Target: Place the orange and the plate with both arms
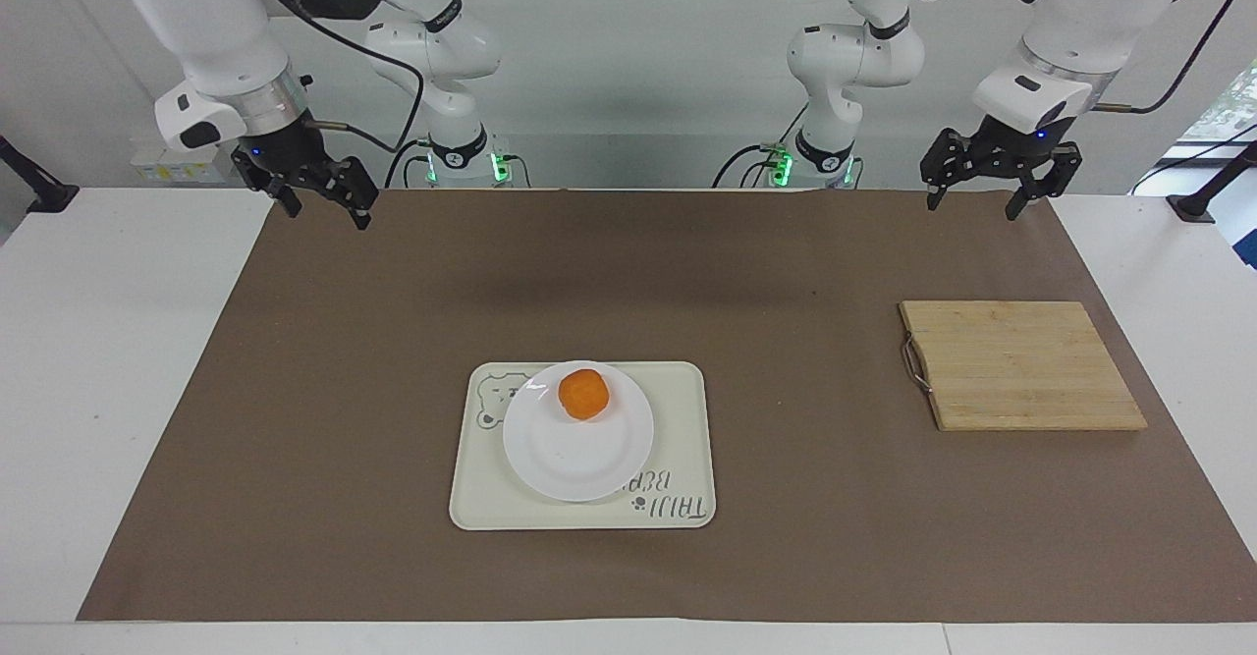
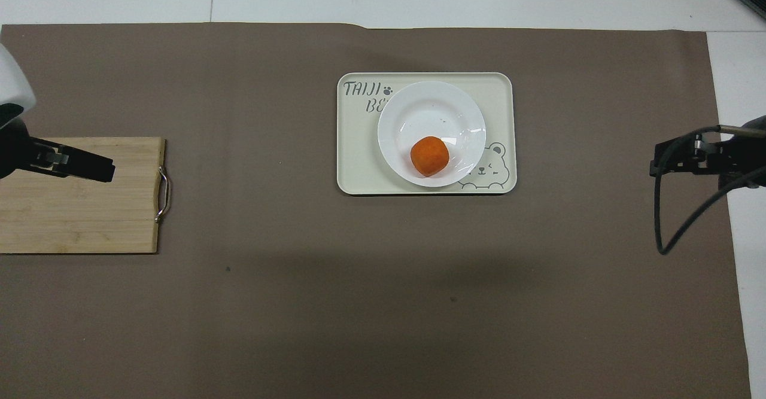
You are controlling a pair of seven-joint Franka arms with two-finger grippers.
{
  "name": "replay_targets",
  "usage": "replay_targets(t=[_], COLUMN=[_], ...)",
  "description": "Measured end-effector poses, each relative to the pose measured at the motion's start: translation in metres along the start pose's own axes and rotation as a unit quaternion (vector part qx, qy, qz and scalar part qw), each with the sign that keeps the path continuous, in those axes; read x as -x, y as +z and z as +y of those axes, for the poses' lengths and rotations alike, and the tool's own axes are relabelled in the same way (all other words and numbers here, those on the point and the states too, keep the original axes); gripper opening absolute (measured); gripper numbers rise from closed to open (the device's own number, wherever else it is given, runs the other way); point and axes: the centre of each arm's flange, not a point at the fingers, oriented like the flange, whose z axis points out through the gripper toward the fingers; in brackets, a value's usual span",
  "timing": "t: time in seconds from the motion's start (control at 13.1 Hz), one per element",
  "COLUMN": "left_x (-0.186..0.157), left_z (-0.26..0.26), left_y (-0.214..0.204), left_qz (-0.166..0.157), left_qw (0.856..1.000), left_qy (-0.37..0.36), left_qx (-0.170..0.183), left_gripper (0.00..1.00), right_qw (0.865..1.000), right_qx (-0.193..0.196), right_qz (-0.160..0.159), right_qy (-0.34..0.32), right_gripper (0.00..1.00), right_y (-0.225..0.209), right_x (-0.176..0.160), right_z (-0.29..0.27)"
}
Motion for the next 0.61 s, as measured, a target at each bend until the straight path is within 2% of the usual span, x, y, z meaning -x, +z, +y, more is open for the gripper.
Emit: replay_targets(t=[0.31,0.61], left_x=[-0.002,0.0], left_z=[-0.001,-0.012], left_y=[-0.002,-0.002], left_qz=[0.009,0.011], left_qw=[1.0,1.0], left_qy=[-0.004,-0.023], left_qx=[-0.001,0.009], left_gripper=[1.0,1.0], right_qw=[0.999,0.999], right_qx=[-0.003,-0.004], right_qz=[0.016,0.016], right_qy=[-0.043,-0.045], right_gripper=[1.0,1.0], right_y=[-0.036,-0.037], right_x=[0.027,0.028], right_z=[0.005,0.009])
